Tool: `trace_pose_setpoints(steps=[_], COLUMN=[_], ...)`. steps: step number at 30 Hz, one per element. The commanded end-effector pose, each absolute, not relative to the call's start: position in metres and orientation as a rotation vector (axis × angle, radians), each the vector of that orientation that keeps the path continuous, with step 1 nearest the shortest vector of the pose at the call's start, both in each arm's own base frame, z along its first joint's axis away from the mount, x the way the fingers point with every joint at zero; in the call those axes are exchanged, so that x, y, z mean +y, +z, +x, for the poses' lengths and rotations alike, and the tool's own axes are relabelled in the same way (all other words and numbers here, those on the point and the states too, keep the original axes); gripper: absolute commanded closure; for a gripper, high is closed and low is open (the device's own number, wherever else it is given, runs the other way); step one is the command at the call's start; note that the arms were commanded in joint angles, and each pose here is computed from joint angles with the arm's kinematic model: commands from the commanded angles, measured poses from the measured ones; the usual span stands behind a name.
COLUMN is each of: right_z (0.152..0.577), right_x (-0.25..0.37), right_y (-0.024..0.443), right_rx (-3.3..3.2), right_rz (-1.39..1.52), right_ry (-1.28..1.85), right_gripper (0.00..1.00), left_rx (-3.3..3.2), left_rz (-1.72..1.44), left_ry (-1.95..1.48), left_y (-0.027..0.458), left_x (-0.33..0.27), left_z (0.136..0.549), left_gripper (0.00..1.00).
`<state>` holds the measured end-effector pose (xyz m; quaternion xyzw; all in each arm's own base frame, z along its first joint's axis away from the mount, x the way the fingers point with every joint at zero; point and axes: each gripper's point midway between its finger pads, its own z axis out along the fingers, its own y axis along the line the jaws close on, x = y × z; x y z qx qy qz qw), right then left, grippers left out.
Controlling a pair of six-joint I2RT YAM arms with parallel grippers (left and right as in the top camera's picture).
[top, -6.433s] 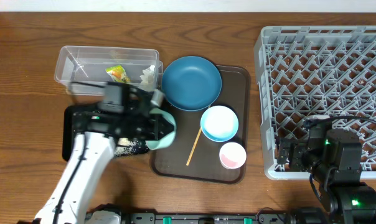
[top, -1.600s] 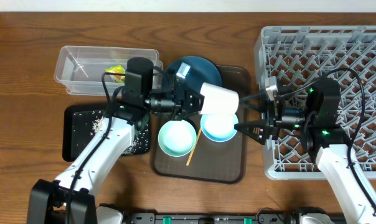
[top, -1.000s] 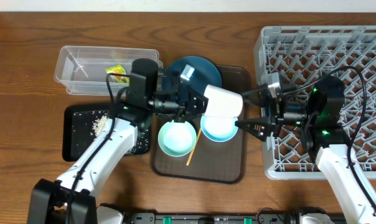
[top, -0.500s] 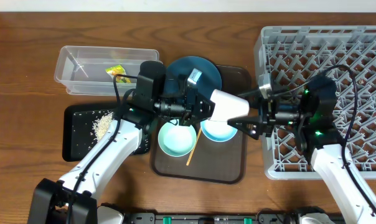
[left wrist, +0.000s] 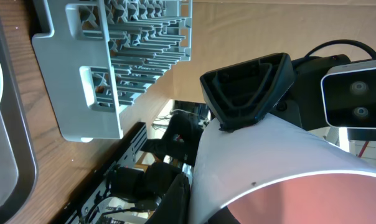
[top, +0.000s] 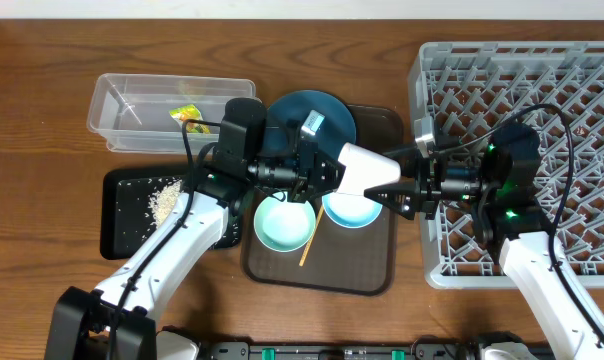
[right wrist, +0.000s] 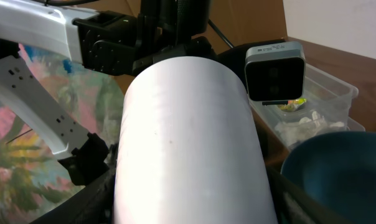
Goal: Sort waste into correct bins and load items into the dishwasher rack
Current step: 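Hand pink cup from left gripper to right gripper, then carry cup with right gripper into dish rack, left arm retracts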
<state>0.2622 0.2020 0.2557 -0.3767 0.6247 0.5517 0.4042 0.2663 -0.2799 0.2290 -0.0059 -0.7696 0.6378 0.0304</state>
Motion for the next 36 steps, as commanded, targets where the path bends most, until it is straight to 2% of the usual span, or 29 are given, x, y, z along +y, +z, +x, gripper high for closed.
trace_pose_setpoints(steps=[1,3,4,5,8,10,13,17,21,28,36], right_z=[0.251,0.25,0.25,0.25,0.25,0.256,0.264,0.272,0.283,0.297,0.31], right_x=[0.211,0.211,0.211,0.211,0.21,0.209,0.207,0.202,0.195,0.18,0.145], right_y=[0.261,0.26,0.26,0.258,0.253,0.244,0.229,0.212,0.198,0.173,0.177], right_rx=[1.54,1.546,1.55,1.56,1.607,1.679,1.788,1.906,1.99,2.137,2.348], right_rz=[-1.013,-1.01,-1.007,-1.002,-0.97,-0.911,-0.822,-0.727,-0.65,-0.521,-0.354], right_ry=[1.443,1.448,1.45,1.457,1.475,1.462,1.427,1.37,1.28,1.117,0.809], right_gripper=[0.54,0.56,0.57,0.57,0.63,0.71,0.8,0.99,0.99,0.99,0.99], left_rx=[-2.408,-2.422,-2.433,-2.45,-2.507,-2.553,-2.694,-2.969,-3.133,-3.421,-3.585], left_rz=[-0.009,-0.044,-0.076,-0.118,-0.285,-0.328,-0.291,-0.196,-0.133,0.003,0.184], left_ry=[1.977,1.989,2.0,2.013,2.053,2.047,1.954,1.667,1.45,1.126,0.642], left_y=[0.231,0.231,0.231,0.231,0.229,0.224,0.204,0.162,0.146,0.16,0.161], left_x=[-0.281,-0.281,-0.281,-0.281,-0.28,-0.279,-0.27,-0.241,-0.21,-0.149,-0.094], left_z=[0.275,0.275,0.275,0.275,0.275,0.276,0.286,0.299,0.304,0.304,0.281], left_gripper=[0.93,0.83,0.66,0.53,0.44,0.39,0.34,0.32,0.3,0.3,0.3])
